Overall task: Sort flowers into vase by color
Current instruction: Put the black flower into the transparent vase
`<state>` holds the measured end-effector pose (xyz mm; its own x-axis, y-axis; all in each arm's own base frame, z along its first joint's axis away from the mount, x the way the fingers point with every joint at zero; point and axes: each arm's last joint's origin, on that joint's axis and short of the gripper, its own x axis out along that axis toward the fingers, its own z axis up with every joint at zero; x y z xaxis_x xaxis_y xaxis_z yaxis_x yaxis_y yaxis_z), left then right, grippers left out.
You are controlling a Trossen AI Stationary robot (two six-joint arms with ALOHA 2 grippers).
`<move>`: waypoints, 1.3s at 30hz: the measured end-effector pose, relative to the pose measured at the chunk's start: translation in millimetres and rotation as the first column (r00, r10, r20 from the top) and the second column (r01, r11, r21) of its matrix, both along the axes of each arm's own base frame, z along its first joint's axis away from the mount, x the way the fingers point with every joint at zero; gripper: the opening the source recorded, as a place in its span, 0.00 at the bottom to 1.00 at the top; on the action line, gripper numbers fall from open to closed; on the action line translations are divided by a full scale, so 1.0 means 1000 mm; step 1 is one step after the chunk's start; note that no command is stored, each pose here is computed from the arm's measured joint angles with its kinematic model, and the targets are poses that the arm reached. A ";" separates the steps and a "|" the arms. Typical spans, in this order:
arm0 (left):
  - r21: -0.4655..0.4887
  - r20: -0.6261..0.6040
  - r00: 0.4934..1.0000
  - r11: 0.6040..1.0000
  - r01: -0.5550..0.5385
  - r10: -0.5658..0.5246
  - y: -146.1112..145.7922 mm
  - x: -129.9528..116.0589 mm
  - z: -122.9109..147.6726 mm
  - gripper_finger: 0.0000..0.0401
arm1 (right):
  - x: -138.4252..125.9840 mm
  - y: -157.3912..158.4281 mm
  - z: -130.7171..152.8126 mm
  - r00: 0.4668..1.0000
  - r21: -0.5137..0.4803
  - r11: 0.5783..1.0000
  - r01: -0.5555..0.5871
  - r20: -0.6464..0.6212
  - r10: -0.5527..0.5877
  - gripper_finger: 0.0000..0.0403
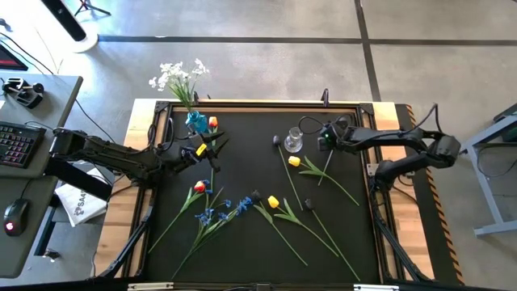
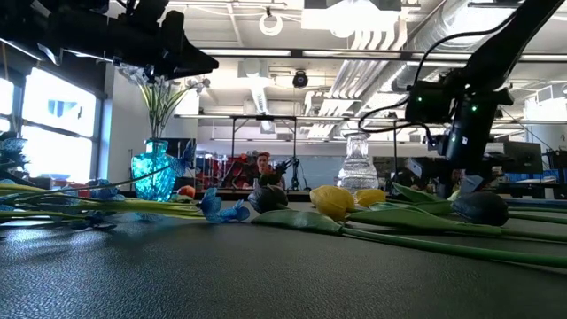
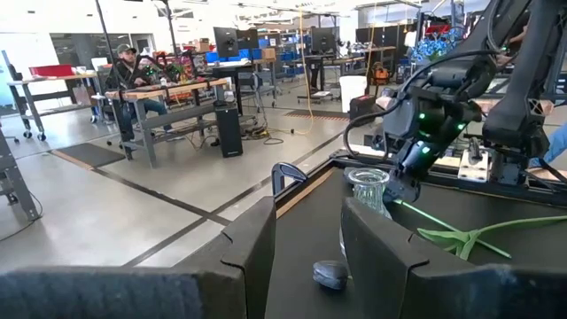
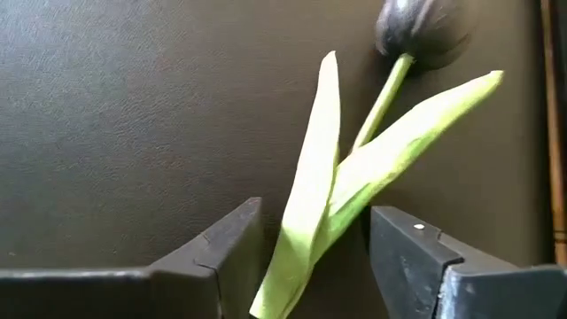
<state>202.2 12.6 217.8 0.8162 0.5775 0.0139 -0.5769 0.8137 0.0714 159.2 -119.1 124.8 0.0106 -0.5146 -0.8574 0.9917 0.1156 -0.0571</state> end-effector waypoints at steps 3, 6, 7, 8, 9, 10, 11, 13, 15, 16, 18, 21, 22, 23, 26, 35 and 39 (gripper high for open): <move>0.000 0.000 1.000 1.000 0.000 0.000 0.000 0.000 0.000 0.30 | 0.002 -0.002 -0.003 1.000 0.003 1.000 -0.005 0.001 0.005 0.40; -0.002 0.001 1.000 1.000 0.000 0.000 0.000 0.000 0.000 0.30 | 0.004 -0.003 -0.007 1.000 0.006 1.000 -0.007 -0.006 0.007 0.33; -0.002 0.002 1.000 1.000 0.000 0.000 0.000 0.000 0.000 0.30 | 0.004 -0.003 -0.007 1.000 0.008 1.000 -0.007 -0.009 0.007 0.31; -0.002 0.001 1.000 1.000 0.000 0.000 0.000 0.000 0.000 0.30 | 0.004 -0.003 -0.008 1.000 0.009 1.000 -0.006 -0.013 0.007 0.29; -0.002 0.001 1.000 1.000 0.000 0.000 0.000 0.000 0.000 0.30 | 0.005 -0.003 -0.009 1.000 0.009 1.000 -0.006 -0.015 0.006 0.26; -0.002 0.001 1.000 1.000 0.000 0.000 0.000 0.000 0.000 0.30 | 0.005 -0.003 -0.009 1.000 0.006 1.000 -0.006 -0.017 0.006 0.24; -0.002 0.001 1.000 1.000 0.000 0.000 0.000 0.000 0.000 0.30 | 0.005 -0.003 -0.008 1.000 0.003 1.000 -0.006 -0.018 0.006 0.21; -0.002 0.001 1.000 1.000 0.000 0.000 0.000 0.000 0.000 0.30 | 0.005 -0.003 -0.008 1.000 -0.009 1.000 -0.007 -0.021 0.007 0.16; -0.002 0.001 1.000 1.000 0.000 0.000 0.000 0.000 0.000 0.30 | 0.005 -0.002 -0.007 0.999 -0.019 1.000 -0.022 -0.030 0.021 0.10; -0.002 0.001 1.000 1.000 0.000 0.000 0.000 0.000 0.000 0.30 | 0.004 -0.002 -0.006 0.999 -0.023 0.999 -0.028 -0.032 0.028 0.07; -0.002 0.002 1.000 1.000 0.000 0.000 0.000 0.000 0.000 0.30 | 0.004 -0.001 -0.003 0.999 -0.033 0.999 -0.040 -0.029 0.040 0.02; -0.002 0.002 1.000 1.000 0.000 0.000 0.000 0.000 0.000 0.30 | 0.005 0.001 0.003 0.999 -0.074 0.996 -0.053 -0.006 0.053 0.03; -0.002 0.002 1.000 1.000 0.000 0.000 0.000 0.000 0.000 0.30 | 0.006 0.001 0.006 0.998 -0.092 0.994 -0.055 0.004 0.056 0.04; -0.002 0.002 1.000 1.000 0.000 0.000 0.000 0.000 0.000 0.30 | 0.006 0.002 0.009 0.998 -0.109 0.992 -0.062 0.013 0.064 0.04; -0.003 0.002 1.000 1.000 0.000 0.000 0.000 0.000 0.000 0.30 | 0.009 0.005 0.022 0.992 -0.176 0.980 -0.088 0.069 0.102 0.03; -0.022 0.015 1.000 1.000 0.002 -0.002 0.000 0.000 0.000 0.30 | 0.013 0.024 0.083 0.922 -0.495 0.856 -0.147 0.245 0.300 0.01; -0.021 0.015 1.000 1.000 0.007 -0.006 -0.001 0.000 0.000 0.30 | 0.011 0.038 0.119 0.837 -0.666 0.733 -0.140 0.316 0.447 0.01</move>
